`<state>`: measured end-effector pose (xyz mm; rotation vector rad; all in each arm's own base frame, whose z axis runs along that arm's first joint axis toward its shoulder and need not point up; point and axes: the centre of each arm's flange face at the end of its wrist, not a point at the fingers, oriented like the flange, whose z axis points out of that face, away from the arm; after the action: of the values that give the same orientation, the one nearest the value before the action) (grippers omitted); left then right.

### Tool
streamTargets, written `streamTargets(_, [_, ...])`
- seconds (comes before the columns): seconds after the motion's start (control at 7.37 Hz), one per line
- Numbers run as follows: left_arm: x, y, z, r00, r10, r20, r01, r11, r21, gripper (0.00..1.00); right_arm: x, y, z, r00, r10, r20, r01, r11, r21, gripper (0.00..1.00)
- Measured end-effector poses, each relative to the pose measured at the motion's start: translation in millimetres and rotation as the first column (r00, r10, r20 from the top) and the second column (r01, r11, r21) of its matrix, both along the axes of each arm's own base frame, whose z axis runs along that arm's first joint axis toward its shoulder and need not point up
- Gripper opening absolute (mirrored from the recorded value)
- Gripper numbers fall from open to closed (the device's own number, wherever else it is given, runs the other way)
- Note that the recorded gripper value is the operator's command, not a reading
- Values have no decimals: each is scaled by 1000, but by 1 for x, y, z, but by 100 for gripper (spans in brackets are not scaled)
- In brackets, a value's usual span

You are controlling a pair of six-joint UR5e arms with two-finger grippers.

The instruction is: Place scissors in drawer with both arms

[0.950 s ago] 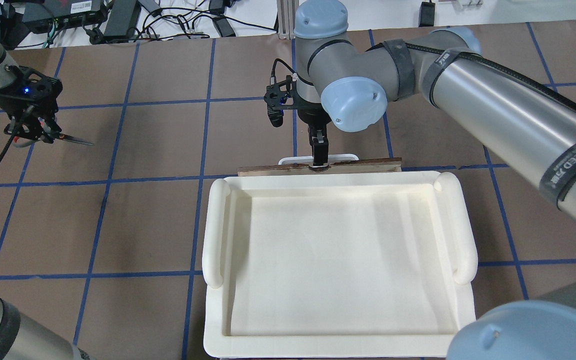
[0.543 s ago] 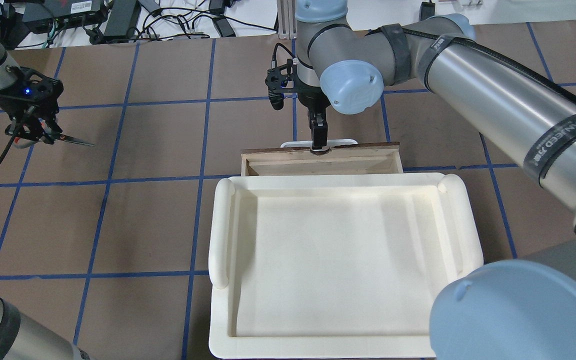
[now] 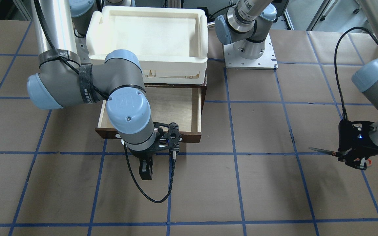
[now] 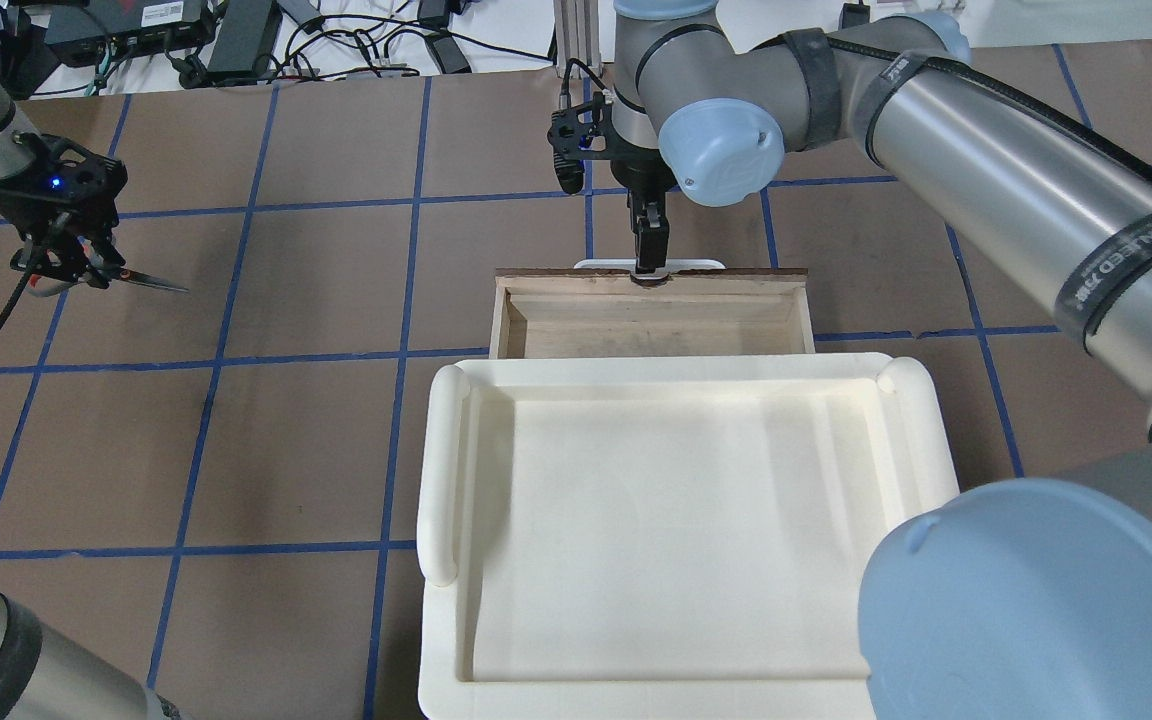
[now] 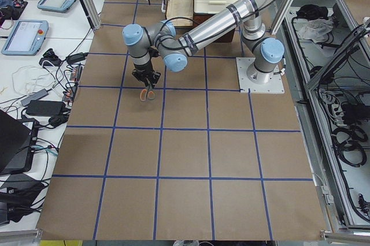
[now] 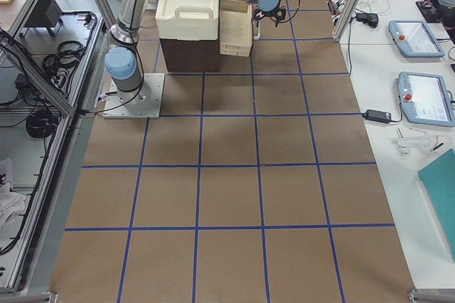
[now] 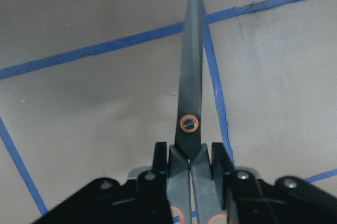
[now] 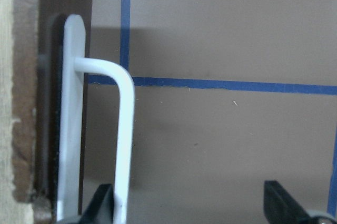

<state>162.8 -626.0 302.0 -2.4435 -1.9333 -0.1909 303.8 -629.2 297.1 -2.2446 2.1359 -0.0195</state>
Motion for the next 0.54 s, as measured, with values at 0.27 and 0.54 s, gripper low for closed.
streamTargets(0.27, [-1,0,0,1000,0,-5,0,1000,-3,0,1,-7,-3,1000,5,4,-5,1000,-15,100])
streamTargets(0.54, [-4,-2,2,1000,-5,-6,5,1000,-7,0,2,-10,-1,1000,9,6,-9,1000,-22,100])
